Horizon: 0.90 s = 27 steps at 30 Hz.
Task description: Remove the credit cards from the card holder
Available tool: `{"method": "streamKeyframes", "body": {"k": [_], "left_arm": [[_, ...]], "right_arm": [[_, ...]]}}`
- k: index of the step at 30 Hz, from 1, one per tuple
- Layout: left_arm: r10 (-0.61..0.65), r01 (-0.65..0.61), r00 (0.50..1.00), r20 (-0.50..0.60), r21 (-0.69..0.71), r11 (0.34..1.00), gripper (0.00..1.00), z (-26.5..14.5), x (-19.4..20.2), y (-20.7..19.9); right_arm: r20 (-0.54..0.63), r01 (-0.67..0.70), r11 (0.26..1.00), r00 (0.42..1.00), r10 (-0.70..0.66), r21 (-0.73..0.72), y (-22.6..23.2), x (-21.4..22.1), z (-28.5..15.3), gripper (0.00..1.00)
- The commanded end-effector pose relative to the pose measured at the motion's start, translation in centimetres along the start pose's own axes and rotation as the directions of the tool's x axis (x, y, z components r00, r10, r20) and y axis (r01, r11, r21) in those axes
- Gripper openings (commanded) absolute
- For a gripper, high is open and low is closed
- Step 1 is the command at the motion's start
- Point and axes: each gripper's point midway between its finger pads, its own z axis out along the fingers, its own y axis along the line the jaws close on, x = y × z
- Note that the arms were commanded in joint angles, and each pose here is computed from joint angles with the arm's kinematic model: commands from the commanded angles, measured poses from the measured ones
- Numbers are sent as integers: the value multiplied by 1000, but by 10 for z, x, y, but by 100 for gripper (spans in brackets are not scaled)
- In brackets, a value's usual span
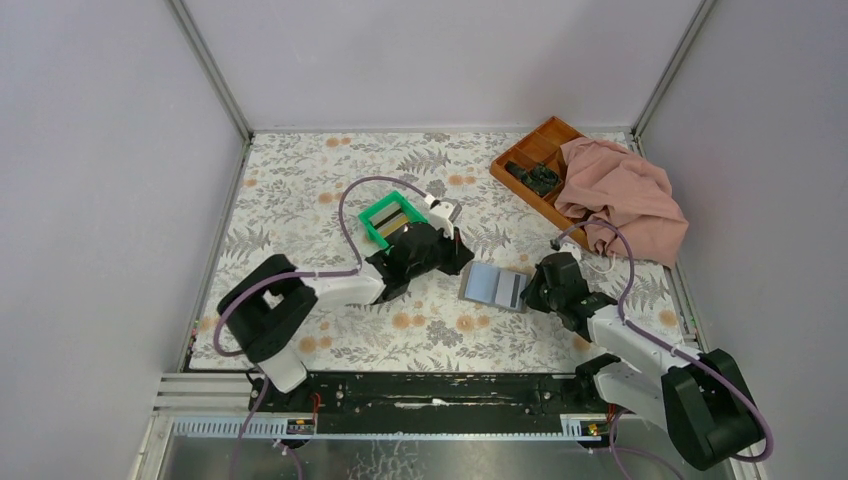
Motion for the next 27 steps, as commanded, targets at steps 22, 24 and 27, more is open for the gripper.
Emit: {"method": "streamKeyframes", "body": {"k": [22, 24, 27], "left_arm": [[-191, 228, 969, -155, 268, 936, 67, 35, 44, -45], [-191, 234, 965, -178, 269, 934, 65, 39, 50, -45], [-184, 237, 961, -205, 276, 931, 64, 44, 58, -47]], "right_arm": [[-54, 14, 996, 998, -18, -83, 14, 3, 13, 0], [-57, 17, 996, 998, -22, -88, 15, 3, 13, 0], [-61, 19, 996, 998, -25, -90, 15, 4, 13, 0]]}}
